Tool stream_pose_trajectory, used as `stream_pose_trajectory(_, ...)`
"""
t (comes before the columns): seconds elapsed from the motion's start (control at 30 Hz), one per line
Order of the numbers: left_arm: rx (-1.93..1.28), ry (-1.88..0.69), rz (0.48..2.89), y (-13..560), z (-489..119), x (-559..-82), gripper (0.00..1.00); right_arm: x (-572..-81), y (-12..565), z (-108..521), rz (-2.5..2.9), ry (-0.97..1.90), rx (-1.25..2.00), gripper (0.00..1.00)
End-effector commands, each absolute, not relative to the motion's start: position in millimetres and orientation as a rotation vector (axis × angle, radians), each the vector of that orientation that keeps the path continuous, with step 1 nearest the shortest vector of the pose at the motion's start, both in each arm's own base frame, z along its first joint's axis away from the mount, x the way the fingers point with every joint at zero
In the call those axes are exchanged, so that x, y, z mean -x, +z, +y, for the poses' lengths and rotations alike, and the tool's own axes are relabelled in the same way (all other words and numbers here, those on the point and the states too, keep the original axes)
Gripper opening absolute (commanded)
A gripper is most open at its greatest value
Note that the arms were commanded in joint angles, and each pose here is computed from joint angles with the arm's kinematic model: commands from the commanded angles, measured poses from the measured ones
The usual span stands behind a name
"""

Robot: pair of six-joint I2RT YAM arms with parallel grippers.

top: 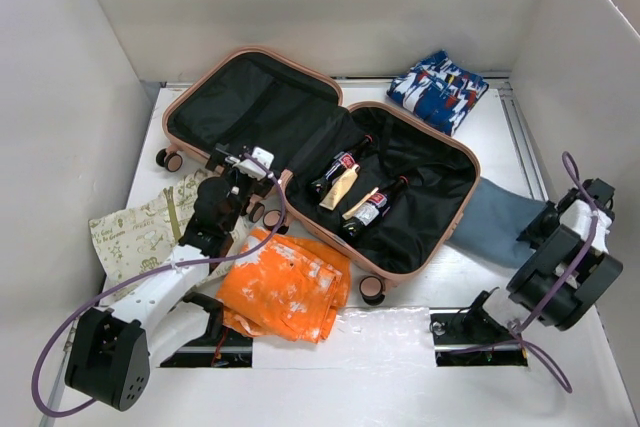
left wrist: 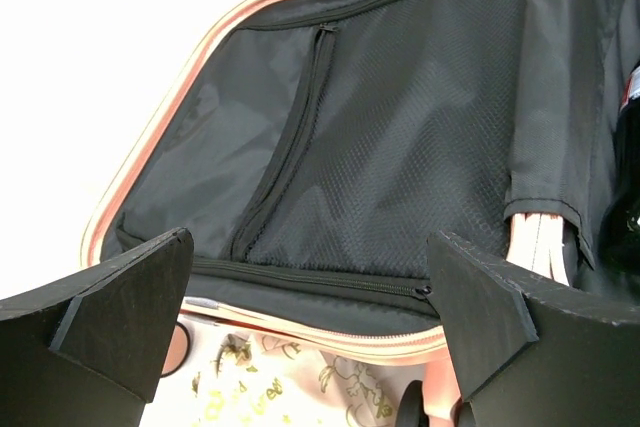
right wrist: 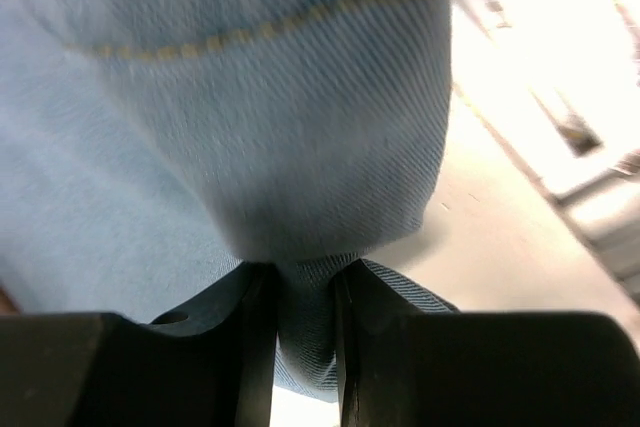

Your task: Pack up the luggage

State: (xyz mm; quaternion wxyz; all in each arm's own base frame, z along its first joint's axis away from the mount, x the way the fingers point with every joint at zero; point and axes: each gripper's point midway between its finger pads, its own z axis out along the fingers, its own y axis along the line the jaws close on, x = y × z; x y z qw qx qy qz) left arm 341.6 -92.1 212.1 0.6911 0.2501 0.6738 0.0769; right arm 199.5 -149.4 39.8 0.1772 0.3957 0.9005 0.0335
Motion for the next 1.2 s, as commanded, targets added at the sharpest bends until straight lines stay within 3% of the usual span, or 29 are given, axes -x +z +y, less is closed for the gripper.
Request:
stream_pose_trajectory(0.0,-0.518,0.186,1.408,253,-93,-346,1.00,-211,96,-182,2.430,-0.116,-1.042,0.00)
stream_pose_trajectory(0.53,-0.533,0.178,1.392,262,-100,-347,1.00,-232,222,-201,2.221,-0.254,-0.905,0.00)
stream_pose_trajectory(0.97,-0.550,0.164,1.393,262,-103,-343,1.00,-307,352,-154,1.916,-0.175,-0.753,0.00)
stream_pose_trajectory(1.17,-0.541,0.149,1.408,259,-103,-341,1.00,-387,396,-68,1.892,-0.007,-0.495,0.00)
